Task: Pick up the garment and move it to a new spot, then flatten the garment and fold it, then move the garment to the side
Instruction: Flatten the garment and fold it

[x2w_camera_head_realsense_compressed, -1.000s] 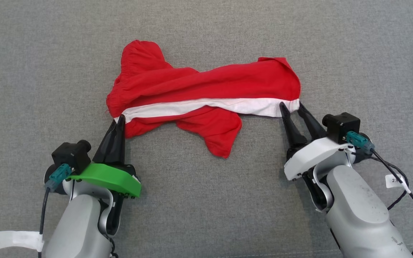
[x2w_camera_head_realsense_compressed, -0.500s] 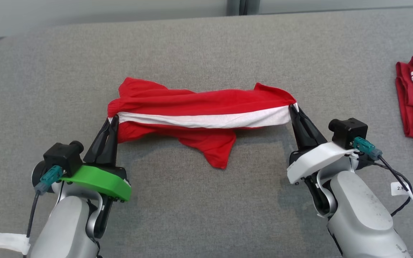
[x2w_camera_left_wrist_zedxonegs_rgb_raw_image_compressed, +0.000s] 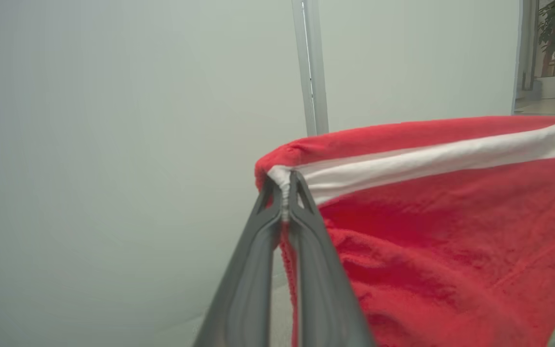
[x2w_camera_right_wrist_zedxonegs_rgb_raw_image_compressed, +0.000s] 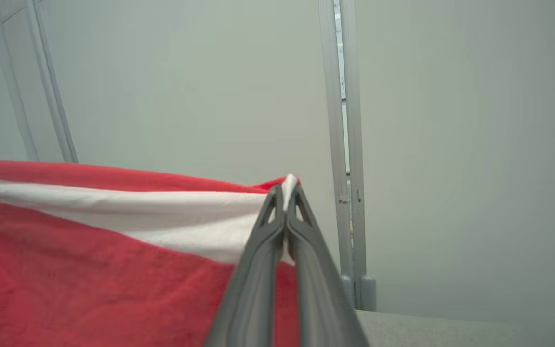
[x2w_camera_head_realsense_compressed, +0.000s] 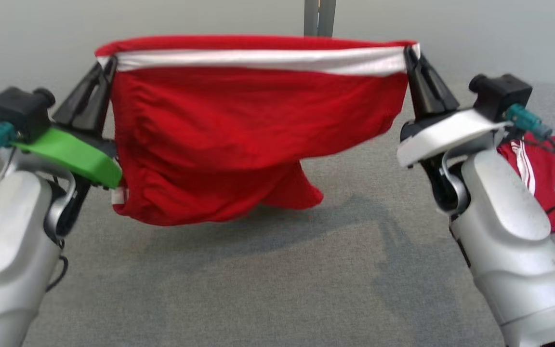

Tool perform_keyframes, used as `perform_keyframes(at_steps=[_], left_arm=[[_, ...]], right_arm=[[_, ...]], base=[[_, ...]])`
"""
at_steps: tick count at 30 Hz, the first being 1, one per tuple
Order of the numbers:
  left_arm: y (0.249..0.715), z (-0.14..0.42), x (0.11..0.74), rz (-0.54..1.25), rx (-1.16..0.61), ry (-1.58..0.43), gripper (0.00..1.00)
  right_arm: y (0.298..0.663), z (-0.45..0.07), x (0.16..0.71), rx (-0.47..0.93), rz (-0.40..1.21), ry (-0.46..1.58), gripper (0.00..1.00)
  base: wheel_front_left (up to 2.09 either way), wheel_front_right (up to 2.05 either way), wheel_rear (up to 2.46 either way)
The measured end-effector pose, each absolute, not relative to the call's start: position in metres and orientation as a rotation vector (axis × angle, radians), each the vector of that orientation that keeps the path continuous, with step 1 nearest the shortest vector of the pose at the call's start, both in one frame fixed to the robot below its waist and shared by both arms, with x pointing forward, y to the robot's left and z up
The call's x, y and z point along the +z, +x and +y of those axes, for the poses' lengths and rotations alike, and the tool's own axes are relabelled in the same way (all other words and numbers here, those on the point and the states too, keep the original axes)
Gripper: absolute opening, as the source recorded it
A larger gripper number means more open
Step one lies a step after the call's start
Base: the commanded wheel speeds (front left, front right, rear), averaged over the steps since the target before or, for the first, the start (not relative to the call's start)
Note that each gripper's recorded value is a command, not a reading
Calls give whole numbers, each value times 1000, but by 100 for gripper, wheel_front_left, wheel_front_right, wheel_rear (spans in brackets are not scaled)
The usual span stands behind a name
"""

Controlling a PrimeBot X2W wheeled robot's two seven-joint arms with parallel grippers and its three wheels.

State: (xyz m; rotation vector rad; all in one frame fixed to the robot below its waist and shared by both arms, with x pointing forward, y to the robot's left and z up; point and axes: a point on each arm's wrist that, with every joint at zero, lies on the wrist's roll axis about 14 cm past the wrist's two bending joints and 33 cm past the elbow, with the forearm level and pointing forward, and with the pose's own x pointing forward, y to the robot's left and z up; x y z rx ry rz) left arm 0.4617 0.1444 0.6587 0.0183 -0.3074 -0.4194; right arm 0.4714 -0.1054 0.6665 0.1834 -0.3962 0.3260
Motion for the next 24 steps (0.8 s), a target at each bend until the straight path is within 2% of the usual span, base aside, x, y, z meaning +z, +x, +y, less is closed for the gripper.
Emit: perform_keyframes(at_steps=[3, 7, 13, 24], left_arm=[[470, 141, 689, -351, -438, 61, 0], [487, 133, 696, -333, -459, 82, 0], [521, 122, 690, -295, -481, 113, 0], [599, 105, 724, -426, -462, 199, 0]], right_arm=[[476, -110, 702, 328, -473, 142, 0], [491, -110, 721, 334, -501, 82, 0], [527, -113, 728, 322, -488, 25, 0], [595, -148, 776, 201, -592, -87, 0]], base=[[0, 0, 0], [0, 0, 0], [0, 0, 0], [0, 0, 0]])
